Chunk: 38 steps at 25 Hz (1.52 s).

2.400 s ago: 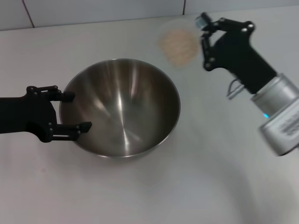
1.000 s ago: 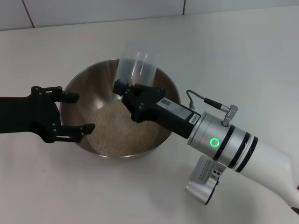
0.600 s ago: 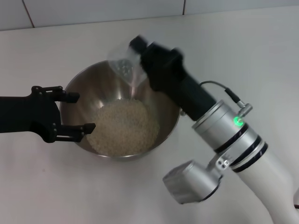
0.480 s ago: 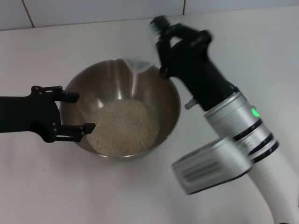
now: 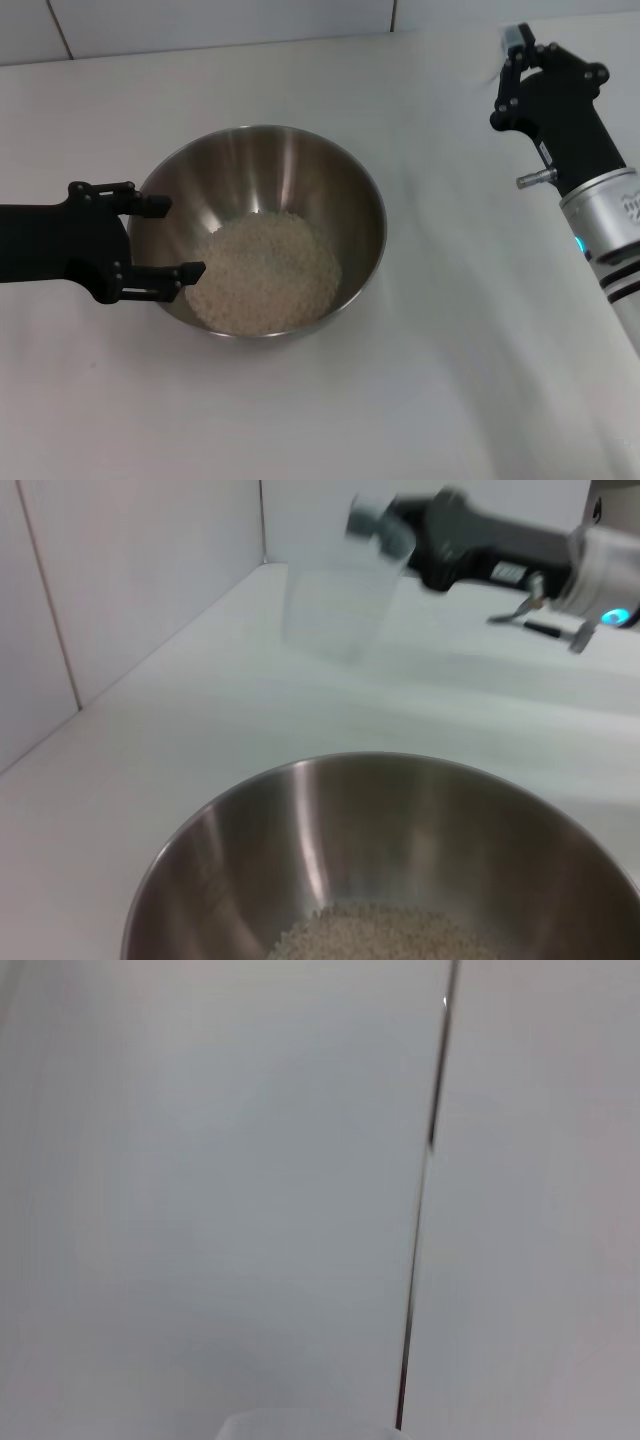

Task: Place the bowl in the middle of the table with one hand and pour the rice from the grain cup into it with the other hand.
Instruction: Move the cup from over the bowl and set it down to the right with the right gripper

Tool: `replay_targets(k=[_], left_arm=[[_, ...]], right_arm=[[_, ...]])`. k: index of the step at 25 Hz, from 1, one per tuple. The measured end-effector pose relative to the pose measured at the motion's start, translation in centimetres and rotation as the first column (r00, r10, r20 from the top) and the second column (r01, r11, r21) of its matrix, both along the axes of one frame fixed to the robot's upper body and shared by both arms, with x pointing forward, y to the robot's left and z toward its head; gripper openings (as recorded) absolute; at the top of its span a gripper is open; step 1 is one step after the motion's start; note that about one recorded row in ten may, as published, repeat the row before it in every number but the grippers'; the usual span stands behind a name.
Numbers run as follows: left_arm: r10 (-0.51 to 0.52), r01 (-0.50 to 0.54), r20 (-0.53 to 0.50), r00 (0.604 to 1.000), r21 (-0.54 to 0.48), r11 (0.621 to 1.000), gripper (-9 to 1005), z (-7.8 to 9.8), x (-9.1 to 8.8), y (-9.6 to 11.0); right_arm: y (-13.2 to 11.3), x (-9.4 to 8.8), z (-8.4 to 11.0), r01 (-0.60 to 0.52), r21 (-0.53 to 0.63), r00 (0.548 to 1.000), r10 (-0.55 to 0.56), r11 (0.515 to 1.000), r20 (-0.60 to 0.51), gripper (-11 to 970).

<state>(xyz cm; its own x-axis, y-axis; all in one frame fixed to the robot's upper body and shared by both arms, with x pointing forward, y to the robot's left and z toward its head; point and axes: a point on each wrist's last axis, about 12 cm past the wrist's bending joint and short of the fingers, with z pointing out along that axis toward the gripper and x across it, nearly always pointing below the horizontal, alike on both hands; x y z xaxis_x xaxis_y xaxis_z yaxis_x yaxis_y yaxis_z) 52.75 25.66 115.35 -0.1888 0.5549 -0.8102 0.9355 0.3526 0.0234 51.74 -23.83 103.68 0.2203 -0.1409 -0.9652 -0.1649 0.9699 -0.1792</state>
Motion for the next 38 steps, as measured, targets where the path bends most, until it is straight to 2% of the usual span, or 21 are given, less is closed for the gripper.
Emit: replay_targets(k=[3,4,8,19,21,26,32,35,38], left_arm=[[-0.003,0.003,0.0,1.0,-0.002,1.0,842,0.0,0.1,-0.1],[-0.003,0.003,0.0,1.0,-0.002,1.0,842,0.0,0.1,-0.1],[-0.003,0.003,0.002,1.0,-0.003,1.0,842,0.0,0.2,-0.2],[-0.016,0.016,0.0,1.0,0.0,1.0,842,0.0,0.2,-0.5],[-0.016,0.016,-0.003,1.0,0.0,1.0,842,-0.1,0.2,-0.5],[-0.015,0.015,-0.008,1.0,-0.001,1.0,842,-0.2,0.1,-0.5],[-0.015,0.015,-0.008,1.0,0.0,1.0,842,-0.2,0.1,-0.4],[-0.015,0.015,-0.008,1.0,0.0,1.0,842,-0.2,0.1,-0.4],[-0.015,0.015,-0.008,1.0,0.0,1.0,842,-0.2,0.1,-0.4]], right_arm=[[-1.0,1.4,-1.5,-0.044,0.04,0.985,0.05,0.998,-0.165,11],[-1.0,1.4,-1.5,-0.044,0.04,0.985,0.05,0.998,-0.165,16],[0.0,2.3,-2.6,-0.132,0.01,0.949,0.129,0.991,-0.289,35],[1.2,2.7,-3.5,-0.181,-0.02,0.909,0.159,0.983,-0.385,87],[1.2,2.3,-3.7,-0.176,-0.011,0.907,0.157,0.984,-0.392,97],[0.8,0.9,-4.5,-0.152,0.019,0.9,0.146,0.988,-0.411,192],[-0.1,-1.5,-5.2,-0.107,0.078,0.904,0.13,0.991,-0.408,305],[-1.3,-3.3,-5.5,-0.057,0.154,0.917,0.112,0.987,-0.383,416],[-3.6,-5.7,-4.5,-0.001,0.306,0.962,0.084,0.952,-0.258,526]])
